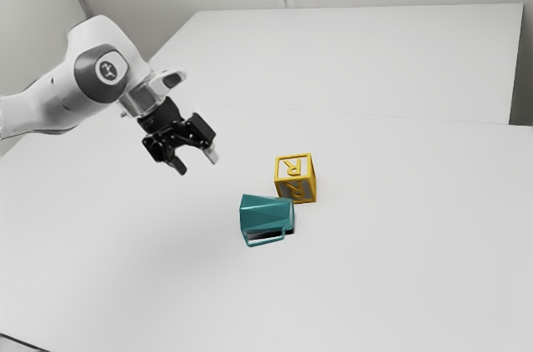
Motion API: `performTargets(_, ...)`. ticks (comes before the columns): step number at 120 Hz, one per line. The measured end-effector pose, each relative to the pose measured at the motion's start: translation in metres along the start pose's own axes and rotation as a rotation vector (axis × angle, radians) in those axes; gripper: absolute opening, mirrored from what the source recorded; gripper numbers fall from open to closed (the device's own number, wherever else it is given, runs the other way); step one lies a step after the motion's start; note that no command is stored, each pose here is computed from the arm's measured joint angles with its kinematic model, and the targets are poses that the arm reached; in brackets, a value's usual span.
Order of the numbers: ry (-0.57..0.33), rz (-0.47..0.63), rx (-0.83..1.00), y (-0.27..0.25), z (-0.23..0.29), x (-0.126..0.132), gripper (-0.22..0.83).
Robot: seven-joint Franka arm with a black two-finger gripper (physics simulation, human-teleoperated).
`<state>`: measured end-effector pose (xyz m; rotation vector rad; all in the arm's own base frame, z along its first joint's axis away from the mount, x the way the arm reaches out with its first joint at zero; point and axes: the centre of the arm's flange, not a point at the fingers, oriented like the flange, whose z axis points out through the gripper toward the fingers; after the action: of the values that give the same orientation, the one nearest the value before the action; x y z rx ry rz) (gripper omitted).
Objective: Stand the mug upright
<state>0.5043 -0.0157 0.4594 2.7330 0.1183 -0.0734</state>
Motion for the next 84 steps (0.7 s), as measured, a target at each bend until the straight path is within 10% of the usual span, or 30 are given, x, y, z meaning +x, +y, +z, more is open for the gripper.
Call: performTargets(84,0.041,-0.140,-0.356,-0.066,0.114,0.013,0.62)
